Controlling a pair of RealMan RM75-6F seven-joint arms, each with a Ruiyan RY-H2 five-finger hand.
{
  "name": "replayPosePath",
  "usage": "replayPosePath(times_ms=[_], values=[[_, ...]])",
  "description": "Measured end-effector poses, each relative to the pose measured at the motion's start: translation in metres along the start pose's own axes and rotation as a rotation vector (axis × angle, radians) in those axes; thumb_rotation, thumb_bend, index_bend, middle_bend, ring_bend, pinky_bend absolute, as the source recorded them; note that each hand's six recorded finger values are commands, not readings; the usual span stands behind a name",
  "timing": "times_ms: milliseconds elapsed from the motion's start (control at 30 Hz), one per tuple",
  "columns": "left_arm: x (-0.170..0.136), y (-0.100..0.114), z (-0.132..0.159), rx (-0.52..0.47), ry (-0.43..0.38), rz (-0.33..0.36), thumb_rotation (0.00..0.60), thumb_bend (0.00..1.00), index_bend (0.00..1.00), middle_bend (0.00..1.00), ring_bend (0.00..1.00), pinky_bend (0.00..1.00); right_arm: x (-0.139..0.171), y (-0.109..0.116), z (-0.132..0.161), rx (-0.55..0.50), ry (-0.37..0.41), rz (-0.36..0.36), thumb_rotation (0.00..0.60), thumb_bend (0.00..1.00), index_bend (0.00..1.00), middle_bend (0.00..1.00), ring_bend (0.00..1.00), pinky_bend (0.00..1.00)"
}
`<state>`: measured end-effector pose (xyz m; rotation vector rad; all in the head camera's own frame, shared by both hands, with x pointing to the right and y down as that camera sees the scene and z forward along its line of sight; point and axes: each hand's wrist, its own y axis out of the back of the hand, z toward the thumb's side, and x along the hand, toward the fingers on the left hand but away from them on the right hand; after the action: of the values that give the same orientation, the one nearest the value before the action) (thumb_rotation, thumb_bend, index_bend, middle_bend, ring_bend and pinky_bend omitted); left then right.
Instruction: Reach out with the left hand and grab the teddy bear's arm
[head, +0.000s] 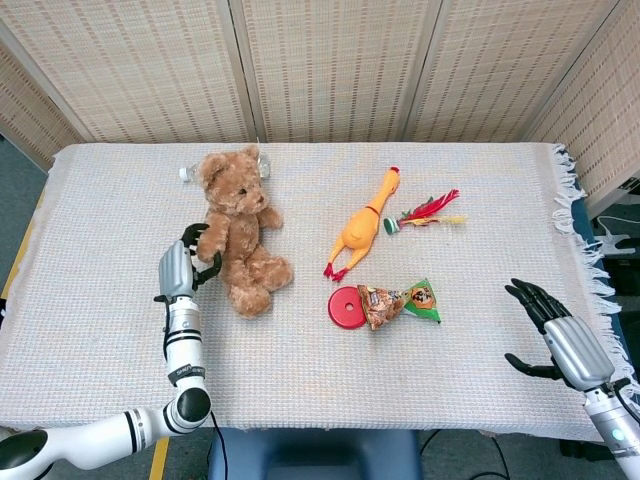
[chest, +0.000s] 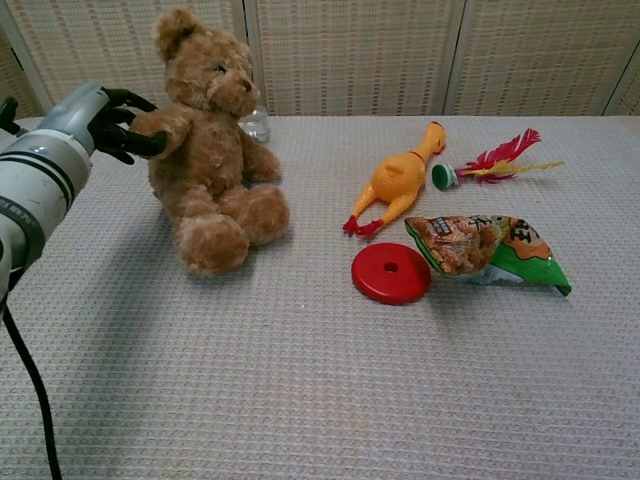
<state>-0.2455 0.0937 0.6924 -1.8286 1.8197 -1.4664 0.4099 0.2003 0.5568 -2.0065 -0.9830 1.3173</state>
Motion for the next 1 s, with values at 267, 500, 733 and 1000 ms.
replayPosePath(times_ms=[267,500,733,1000], values=[[0.002,0.003,-0.002,0.072,-0.04,0.054,0.6,0.54,0.35,0.44,0.35,0.38,-0.001,-0.001,0.0,0.001,-0.002,0.006,0.6,0.11,0.0,0.0,0.0,0.15],[0.002,0.003,-0.01,0.15,-0.071,0.101,0.6,0.54,0.37,0.45,0.36,0.38,-0.002,-0.002,0.0,0.003,-0.004,0.011,0.6,0.11,0.0,0.0,0.0,0.15],[0.001,-0.006,-0.018,0.176,-0.007,0.004,0.6,0.54,0.39,0.47,0.37,0.39,-0.003,-0.002,0.0,0.005,-0.006,0.011,0.6,0.11,0.0,0.0,0.0,0.15],[0.002,0.004,-0.012,0.168,-0.068,0.086,0.6,0.54,0.39,0.47,0.37,0.39,-0.003,-0.003,0.0,0.005,-0.006,0.012,0.6,0.11,0.0,0.0,0.0,0.15]])
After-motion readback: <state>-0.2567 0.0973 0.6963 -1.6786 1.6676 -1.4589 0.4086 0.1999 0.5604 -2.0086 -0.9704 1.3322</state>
